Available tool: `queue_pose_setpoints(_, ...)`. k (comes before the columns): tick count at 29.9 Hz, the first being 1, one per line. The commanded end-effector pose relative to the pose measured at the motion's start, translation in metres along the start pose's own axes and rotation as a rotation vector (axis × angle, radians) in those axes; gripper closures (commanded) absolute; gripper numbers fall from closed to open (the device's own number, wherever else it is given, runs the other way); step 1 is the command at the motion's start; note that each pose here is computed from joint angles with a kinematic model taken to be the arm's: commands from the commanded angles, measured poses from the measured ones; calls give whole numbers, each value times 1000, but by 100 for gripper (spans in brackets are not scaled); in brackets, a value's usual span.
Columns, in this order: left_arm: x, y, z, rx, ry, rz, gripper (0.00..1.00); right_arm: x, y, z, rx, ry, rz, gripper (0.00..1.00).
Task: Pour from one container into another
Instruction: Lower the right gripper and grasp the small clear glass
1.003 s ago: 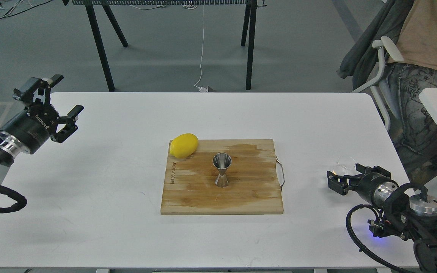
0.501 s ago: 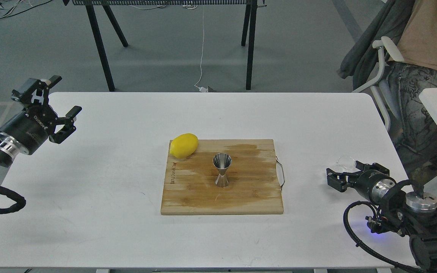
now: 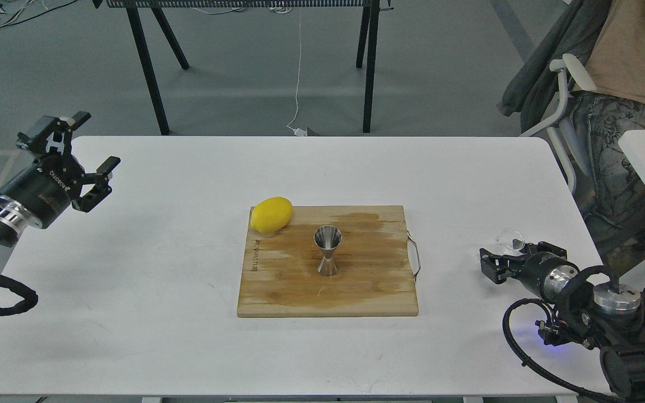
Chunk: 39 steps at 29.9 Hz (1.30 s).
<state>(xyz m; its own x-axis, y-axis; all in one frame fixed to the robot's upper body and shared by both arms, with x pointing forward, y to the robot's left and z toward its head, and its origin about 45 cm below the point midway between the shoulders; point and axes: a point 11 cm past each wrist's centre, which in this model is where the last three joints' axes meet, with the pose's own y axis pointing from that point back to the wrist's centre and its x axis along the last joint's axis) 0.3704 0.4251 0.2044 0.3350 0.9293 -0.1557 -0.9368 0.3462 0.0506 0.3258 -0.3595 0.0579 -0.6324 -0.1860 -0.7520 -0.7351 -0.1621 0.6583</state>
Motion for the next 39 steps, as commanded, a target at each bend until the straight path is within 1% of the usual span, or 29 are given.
queue_pose_setpoints(1,0,0,0,1,-1,0,2,0,0,0,0,1,-1,26)
queue_pose_setpoints(6,4,2,-1,4,-3,13,2,-2,0,0,0,8,-26,33)
queue_pose_setpoints(14,4,2,-1,4,-3,13,2,0,0,-1,2,7,-25,35)
queue_pose_setpoints(18,4,2,-1,4,-3,13,2,-2,0,0,1,12,-44,38)
queue_pose_setpoints(21,4,2,-1,4,-4,12,2,-3,0,0,2,16,-60,43)
queue_pose_setpoints(24,5,2,-1,5,-5,15,2,-3,0,0,2,24,-63,45)
queue_pose_setpoints(27,7,3,-2,7,-6,22,2,-2,-1,2,0,31,-59,53)
queue_pose_setpoints(29,7,3,-2,7,-7,24,2,1,-2,3,0,25,-53,55)
queue_pose_setpoints(39,8,4,-2,9,-7,24,2,-1,-2,5,-2,29,-68,58)
